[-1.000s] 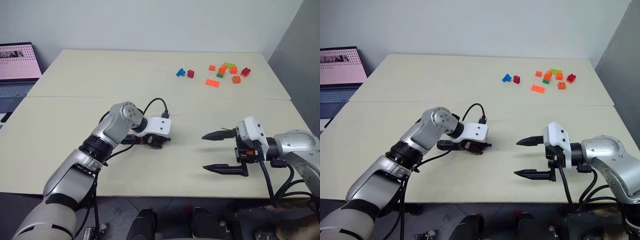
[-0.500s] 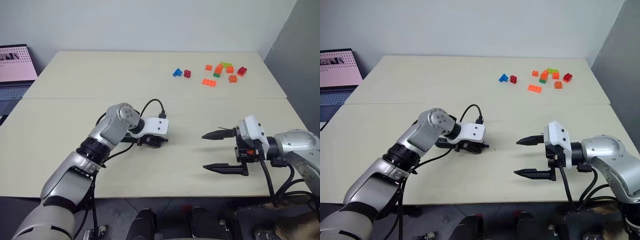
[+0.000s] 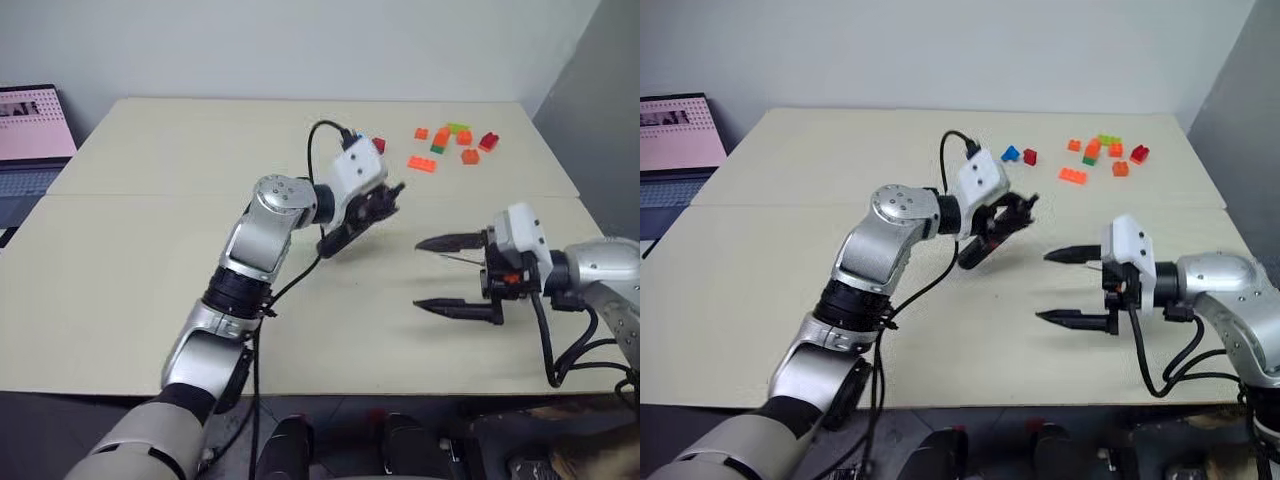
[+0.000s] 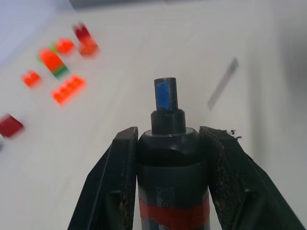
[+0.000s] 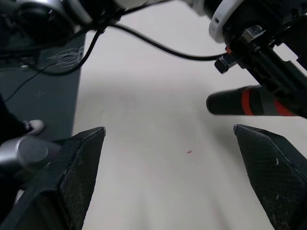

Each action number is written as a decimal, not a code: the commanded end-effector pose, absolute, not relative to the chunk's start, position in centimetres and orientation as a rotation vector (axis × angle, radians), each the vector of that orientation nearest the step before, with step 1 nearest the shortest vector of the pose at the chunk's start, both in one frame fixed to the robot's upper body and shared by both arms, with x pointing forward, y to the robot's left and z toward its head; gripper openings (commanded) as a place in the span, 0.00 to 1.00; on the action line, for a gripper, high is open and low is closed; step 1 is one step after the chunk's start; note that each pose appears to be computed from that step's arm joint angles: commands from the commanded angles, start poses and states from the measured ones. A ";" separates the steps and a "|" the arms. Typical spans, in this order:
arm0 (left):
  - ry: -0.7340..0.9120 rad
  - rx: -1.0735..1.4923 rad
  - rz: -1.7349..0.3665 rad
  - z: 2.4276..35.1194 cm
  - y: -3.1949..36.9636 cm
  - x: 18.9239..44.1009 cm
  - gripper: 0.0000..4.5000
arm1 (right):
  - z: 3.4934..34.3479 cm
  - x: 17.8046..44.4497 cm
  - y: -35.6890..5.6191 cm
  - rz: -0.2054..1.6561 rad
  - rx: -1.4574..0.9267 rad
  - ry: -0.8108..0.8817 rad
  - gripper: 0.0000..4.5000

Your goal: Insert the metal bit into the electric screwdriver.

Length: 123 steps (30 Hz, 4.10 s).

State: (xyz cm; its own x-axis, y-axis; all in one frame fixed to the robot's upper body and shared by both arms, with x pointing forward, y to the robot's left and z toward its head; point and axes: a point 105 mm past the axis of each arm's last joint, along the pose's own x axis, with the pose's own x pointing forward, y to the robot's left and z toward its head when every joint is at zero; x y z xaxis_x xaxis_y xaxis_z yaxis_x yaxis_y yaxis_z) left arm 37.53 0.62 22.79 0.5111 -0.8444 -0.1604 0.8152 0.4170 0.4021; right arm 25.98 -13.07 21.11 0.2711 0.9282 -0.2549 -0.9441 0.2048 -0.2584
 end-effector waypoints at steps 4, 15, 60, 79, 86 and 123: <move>-0.209 0.214 -0.780 22.5 3.6 37.2 0.37 | 23.7 26.8 -13.4 1.245 -0.389 -0.072 1.00; -0.170 0.117 -0.611 18.1 5.8 35.5 0.37 | 24.1 27.0 -13.4 1.247 -0.391 -0.080 1.00; -0.147 0.071 -0.485 14.7 8.6 31.8 0.36 | 12.4 39.1 -24.2 0.962 -0.905 0.926 0.68; -0.116 0.102 -0.499 13.9 8.9 31.5 0.36 | 14.4 39.8 -22.6 0.964 -0.626 0.777 0.00; -0.195 0.145 -0.422 15.3 9.9 31.8 0.36 | 19.3 40.8 -19.5 0.961 -0.461 0.302 0.00; -0.405 0.043 -0.564 19.8 3.1 32.8 0.36 | 30.4 33.3 -7.3 0.752 0.102 -0.475 0.00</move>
State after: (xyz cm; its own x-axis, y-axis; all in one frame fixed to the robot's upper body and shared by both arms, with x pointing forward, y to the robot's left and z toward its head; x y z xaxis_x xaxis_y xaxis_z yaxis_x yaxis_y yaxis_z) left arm 33.11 3.16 18.03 0.7859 -0.5483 0.2860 0.5345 0.8349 0.1317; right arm 34.36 -7.69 28.96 0.6505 0.6566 0.3819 -0.6987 0.7144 -0.0381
